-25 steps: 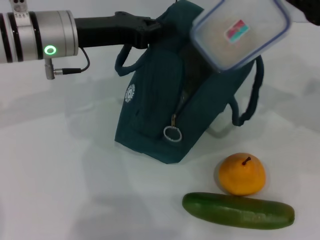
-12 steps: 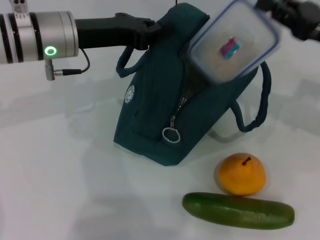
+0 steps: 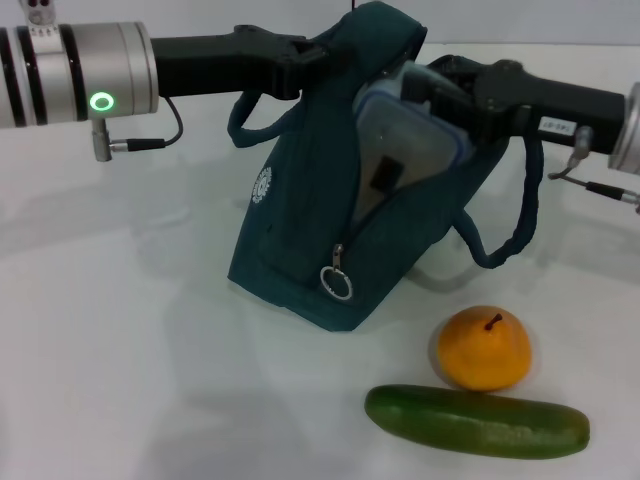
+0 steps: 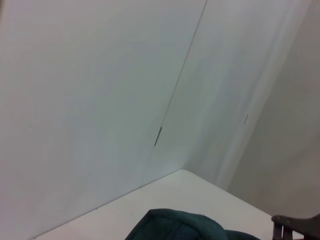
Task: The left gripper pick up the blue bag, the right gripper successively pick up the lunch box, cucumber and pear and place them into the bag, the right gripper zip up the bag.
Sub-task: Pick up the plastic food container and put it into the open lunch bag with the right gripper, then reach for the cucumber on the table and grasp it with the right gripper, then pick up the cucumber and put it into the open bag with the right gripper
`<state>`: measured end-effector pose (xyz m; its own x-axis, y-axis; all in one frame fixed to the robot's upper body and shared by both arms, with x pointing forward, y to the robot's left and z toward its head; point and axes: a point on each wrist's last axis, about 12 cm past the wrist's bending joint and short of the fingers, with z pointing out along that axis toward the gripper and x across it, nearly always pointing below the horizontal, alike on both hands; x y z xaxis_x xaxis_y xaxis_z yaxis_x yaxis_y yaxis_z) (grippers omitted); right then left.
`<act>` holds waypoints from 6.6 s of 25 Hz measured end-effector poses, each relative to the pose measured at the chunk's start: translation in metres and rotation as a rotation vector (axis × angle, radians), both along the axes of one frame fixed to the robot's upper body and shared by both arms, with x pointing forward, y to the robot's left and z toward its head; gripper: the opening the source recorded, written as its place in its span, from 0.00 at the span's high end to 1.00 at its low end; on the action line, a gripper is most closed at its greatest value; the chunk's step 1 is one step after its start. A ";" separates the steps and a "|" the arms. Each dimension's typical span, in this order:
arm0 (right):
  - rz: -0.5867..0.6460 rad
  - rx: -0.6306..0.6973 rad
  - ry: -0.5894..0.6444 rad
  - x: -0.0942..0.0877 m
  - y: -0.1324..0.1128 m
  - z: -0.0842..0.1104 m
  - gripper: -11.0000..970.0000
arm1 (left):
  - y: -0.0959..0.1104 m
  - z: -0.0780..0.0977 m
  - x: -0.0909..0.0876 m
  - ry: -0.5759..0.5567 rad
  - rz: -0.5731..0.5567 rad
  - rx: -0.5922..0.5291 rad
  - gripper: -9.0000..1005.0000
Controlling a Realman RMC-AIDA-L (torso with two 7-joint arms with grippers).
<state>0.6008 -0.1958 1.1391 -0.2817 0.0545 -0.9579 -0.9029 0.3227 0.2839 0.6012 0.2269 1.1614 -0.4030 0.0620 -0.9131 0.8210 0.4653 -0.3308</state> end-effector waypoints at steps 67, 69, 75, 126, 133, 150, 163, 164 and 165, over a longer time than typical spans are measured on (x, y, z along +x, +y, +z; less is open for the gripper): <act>0.503 -1.140 0.238 -0.072 0.010 0.025 0.14 | -0.013 -0.017 0.001 0.045 -0.024 0.005 0.94; 0.503 -1.144 0.237 -0.070 0.013 0.022 0.14 | -0.013 -0.017 0.001 0.045 -0.024 0.005 0.94; 0.510 -1.190 0.239 -0.067 0.022 0.008 0.15 | -0.012 -0.016 0.002 0.042 -0.025 0.010 0.94; 0.663 -0.603 -0.007 -0.076 -0.009 0.068 0.35 | -0.009 -0.012 0.004 0.015 -0.020 0.018 0.93; 0.521 -0.280 -0.243 -0.081 -0.044 0.074 0.34 | -0.008 -0.012 0.004 -0.016 -0.025 0.027 0.93; -0.065 0.191 -0.373 -0.035 -0.056 0.023 0.31 | -0.006 -0.004 0.006 -0.055 -0.011 -0.013 0.93; -0.066 0.161 -0.302 -0.014 -0.026 0.013 0.29 | -0.010 0.001 0.009 -0.067 -0.023 -0.014 0.93; -0.049 0.142 -0.292 -0.015 -0.024 0.010 0.28 | -0.011 0.001 0.009 -0.069 -0.025 -0.013 0.93; -0.049 0.142 -0.292 -0.015 -0.024 0.010 0.28 | -0.011 0.001 0.009 -0.069 -0.025 -0.013 0.93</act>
